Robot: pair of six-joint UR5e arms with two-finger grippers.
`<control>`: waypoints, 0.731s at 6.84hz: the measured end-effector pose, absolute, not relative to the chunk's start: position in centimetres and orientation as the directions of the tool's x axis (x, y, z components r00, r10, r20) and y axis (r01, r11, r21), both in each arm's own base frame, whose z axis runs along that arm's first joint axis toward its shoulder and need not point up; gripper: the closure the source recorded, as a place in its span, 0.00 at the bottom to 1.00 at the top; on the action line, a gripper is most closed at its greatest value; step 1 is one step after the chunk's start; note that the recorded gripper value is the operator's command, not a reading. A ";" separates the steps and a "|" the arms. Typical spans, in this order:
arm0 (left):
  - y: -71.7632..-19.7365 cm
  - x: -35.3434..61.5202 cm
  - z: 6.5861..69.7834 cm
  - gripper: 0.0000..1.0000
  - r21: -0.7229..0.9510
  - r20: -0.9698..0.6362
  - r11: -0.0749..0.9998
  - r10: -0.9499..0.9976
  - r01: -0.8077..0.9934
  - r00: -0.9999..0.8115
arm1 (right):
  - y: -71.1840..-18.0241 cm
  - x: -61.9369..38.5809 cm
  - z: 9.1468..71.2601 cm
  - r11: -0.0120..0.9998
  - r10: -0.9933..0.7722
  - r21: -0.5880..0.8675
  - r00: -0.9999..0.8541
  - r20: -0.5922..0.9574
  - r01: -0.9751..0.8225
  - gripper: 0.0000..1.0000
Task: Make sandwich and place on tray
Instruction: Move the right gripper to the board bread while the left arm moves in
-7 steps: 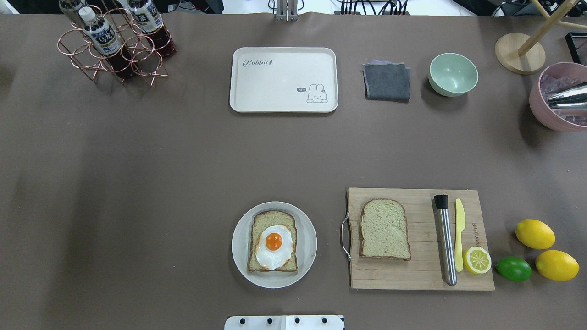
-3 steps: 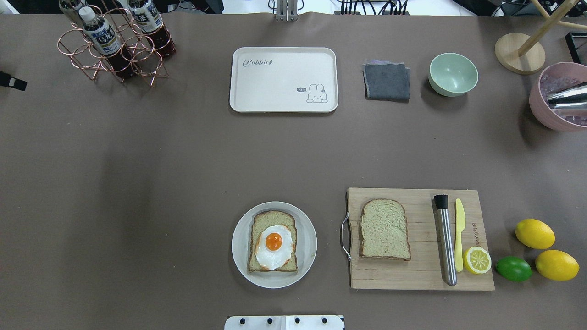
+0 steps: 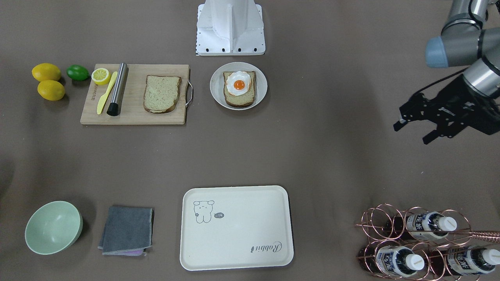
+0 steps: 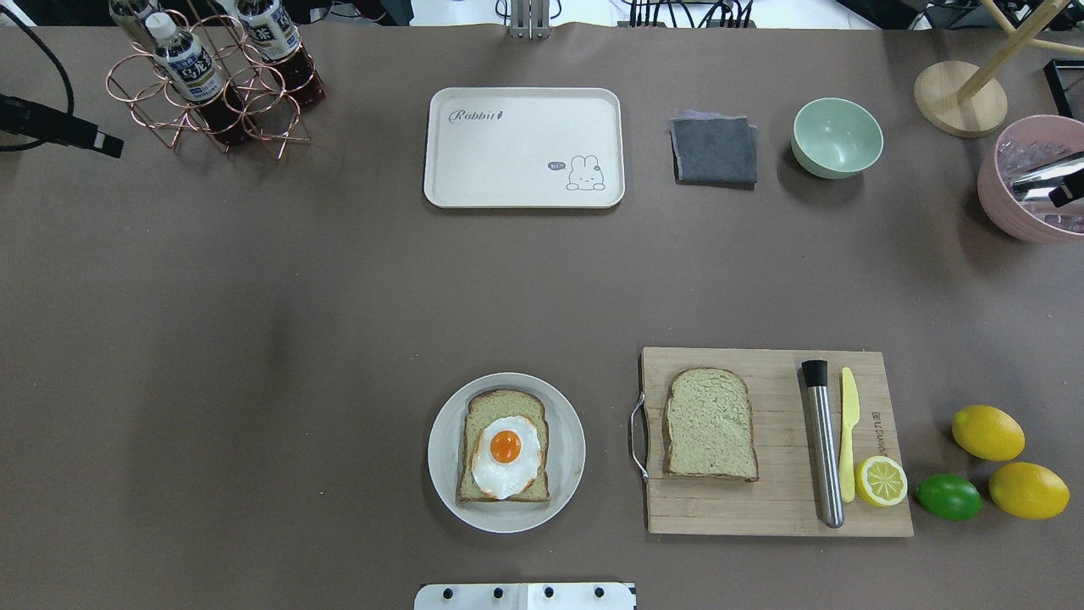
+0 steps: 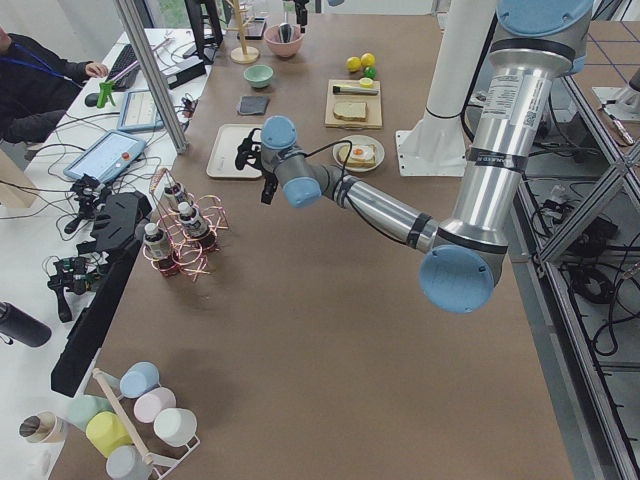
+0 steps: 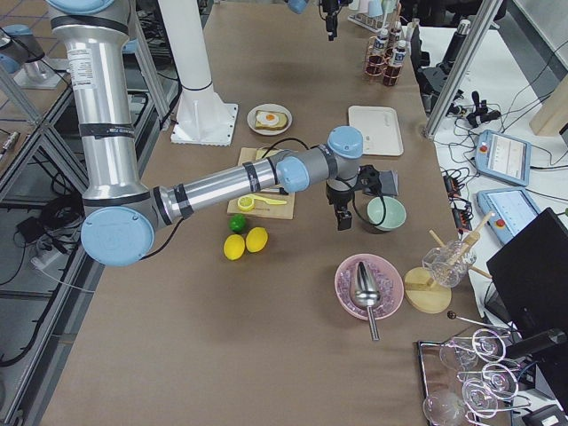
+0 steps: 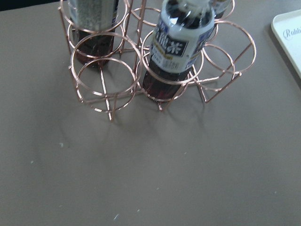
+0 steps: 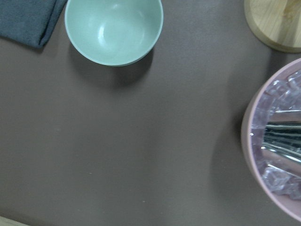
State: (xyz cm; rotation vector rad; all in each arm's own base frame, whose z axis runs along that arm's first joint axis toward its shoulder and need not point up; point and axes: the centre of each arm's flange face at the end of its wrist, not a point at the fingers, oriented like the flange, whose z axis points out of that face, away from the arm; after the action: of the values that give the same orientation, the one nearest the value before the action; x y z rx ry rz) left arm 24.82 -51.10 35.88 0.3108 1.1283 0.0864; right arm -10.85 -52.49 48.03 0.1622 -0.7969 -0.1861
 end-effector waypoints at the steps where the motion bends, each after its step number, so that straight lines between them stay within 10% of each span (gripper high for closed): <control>1: -49.4 28.1 33.9 0.01 0.259 -0.887 0.961 0.198 0.095 0.417 | -51.5 -13.2 45.9 0.983 -0.168 0.170 0.674 0.720 0.063 0.00; 5: -45.0 35.1 30.5 0.01 0.171 -0.917 0.978 0.113 0.121 0.383 | -46.1 -23.9 40.1 0.996 0.008 0.047 0.574 0.819 -0.081 0.03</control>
State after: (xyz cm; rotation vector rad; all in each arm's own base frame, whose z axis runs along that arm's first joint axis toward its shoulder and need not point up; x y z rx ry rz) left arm 35.08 -45.01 30.51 0.2244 1.1806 -0.0052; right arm -23.89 -46.07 40.10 0.0818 -0.9584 0.0521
